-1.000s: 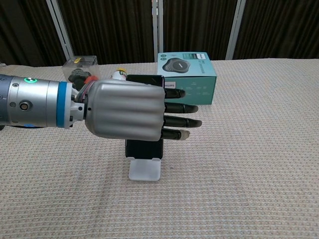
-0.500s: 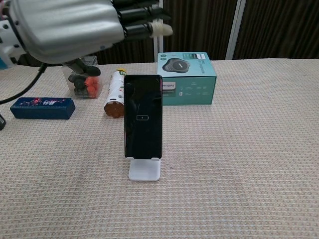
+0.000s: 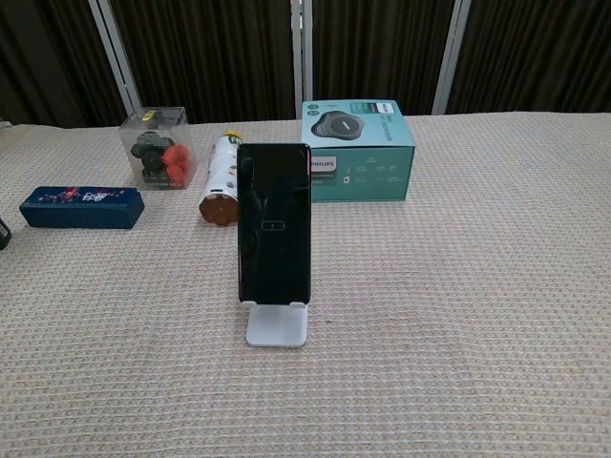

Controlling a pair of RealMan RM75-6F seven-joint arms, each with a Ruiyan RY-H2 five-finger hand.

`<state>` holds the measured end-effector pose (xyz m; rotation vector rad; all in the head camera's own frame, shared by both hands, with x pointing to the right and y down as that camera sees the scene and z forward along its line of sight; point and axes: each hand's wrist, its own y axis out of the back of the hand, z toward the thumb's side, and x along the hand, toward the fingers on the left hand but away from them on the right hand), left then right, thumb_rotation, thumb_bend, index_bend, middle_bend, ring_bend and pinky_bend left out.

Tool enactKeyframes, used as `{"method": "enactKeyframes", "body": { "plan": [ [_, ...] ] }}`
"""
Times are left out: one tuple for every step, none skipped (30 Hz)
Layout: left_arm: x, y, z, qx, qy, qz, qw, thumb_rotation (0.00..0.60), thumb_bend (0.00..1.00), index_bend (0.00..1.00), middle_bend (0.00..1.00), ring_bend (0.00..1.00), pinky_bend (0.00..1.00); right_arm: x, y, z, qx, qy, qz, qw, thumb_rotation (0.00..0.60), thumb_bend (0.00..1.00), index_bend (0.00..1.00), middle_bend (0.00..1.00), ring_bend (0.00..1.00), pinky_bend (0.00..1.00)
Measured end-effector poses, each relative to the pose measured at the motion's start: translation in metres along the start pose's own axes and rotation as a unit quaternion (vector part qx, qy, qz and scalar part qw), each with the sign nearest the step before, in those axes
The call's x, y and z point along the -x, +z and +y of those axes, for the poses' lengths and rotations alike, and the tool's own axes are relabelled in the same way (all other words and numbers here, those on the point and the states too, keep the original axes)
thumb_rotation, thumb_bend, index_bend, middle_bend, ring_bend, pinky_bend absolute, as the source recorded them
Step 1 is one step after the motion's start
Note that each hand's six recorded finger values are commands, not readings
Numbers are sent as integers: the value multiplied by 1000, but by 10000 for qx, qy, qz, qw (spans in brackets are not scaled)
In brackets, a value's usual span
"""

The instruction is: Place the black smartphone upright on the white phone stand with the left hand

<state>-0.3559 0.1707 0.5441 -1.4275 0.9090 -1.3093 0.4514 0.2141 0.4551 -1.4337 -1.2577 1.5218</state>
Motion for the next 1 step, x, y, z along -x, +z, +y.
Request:
{"method": "enactKeyframes", "body": {
  "plan": [
    [7, -10, 0, 93, -85, 153, 9998, 600, 0, 0, 0, 0, 0, 0, 1, 0, -4, 4, 11, 10000, 600, 0, 0, 0, 0, 0]
  ]
}}
